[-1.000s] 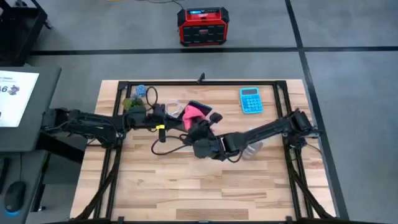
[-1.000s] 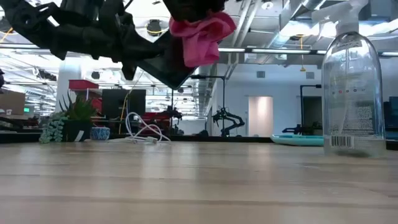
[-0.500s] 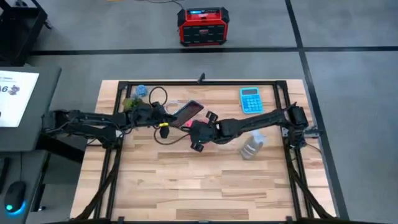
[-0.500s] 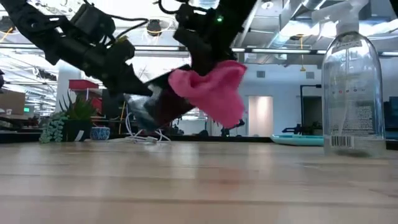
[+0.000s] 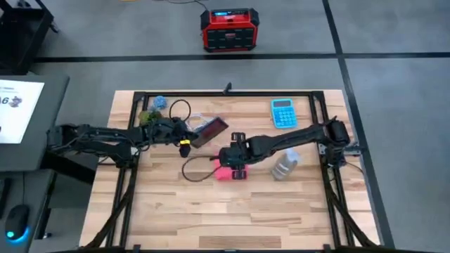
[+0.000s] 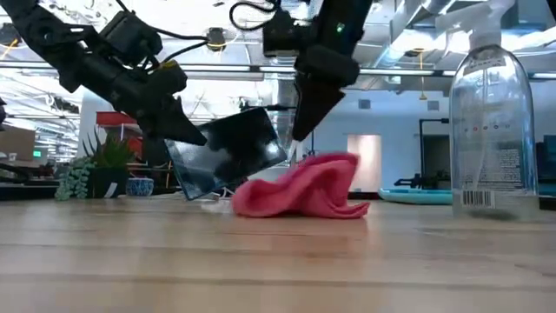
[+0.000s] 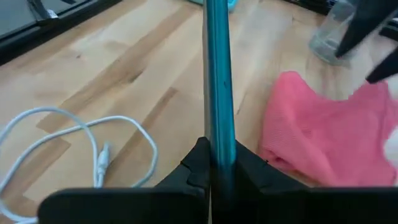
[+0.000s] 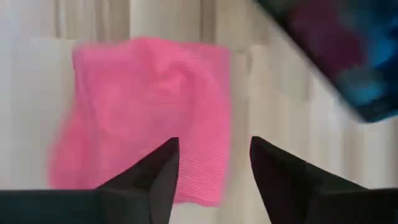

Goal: Apply microfiber cloth
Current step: Spray the back of the cellphone using the spray bottle

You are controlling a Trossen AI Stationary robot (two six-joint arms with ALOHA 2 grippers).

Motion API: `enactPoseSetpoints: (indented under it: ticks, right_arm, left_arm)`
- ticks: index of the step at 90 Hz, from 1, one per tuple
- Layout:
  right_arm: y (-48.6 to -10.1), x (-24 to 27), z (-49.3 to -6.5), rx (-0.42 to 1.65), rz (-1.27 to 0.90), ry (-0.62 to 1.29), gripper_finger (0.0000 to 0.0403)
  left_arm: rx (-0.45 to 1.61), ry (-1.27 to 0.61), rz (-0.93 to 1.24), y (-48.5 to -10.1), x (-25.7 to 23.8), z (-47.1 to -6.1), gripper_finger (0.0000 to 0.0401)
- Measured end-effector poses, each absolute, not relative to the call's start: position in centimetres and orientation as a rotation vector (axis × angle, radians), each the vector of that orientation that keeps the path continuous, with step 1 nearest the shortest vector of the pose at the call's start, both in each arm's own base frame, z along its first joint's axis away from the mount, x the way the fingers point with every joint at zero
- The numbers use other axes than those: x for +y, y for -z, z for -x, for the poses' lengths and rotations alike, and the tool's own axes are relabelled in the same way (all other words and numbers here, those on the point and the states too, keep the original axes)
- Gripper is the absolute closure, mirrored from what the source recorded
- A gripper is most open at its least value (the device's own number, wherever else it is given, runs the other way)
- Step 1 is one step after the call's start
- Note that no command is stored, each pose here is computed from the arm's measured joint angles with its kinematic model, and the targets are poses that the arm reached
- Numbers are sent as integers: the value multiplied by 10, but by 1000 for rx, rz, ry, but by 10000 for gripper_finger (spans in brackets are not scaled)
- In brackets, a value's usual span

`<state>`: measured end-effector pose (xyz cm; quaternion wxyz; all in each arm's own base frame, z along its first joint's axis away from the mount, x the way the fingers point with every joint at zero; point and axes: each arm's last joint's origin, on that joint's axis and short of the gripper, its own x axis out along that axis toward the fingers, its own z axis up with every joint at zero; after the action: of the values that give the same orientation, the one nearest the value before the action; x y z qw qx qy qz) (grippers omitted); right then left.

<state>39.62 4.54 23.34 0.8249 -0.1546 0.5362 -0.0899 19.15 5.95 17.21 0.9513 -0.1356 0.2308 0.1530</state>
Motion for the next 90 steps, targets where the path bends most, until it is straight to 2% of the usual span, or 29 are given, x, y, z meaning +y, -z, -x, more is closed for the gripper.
enactPoseSetpoints:
  ticks: [11,28,44,53,71,90]
  right_arm:
    - [-238,62,-392,1116,474,198,220]
    - [-245,100,-386,1019,790,338,240]
    - [-248,146,-371,957,1083,333,254]
    - [-250,159,-370,935,1226,251,256]
    - [-255,155,-387,862,1364,-23,257]
    - [-264,140,-404,780,1537,-63,223]
  left_arm:
    - [450,-206,345,-179,59,-186,388]
    - [467,100,450,-189,47,-171,388]
    - [467,321,506,-201,34,-153,388]
    - [469,353,537,-205,30,-144,388]
    - [494,358,575,-206,27,-135,388]
    - [511,346,579,-204,27,-135,388]
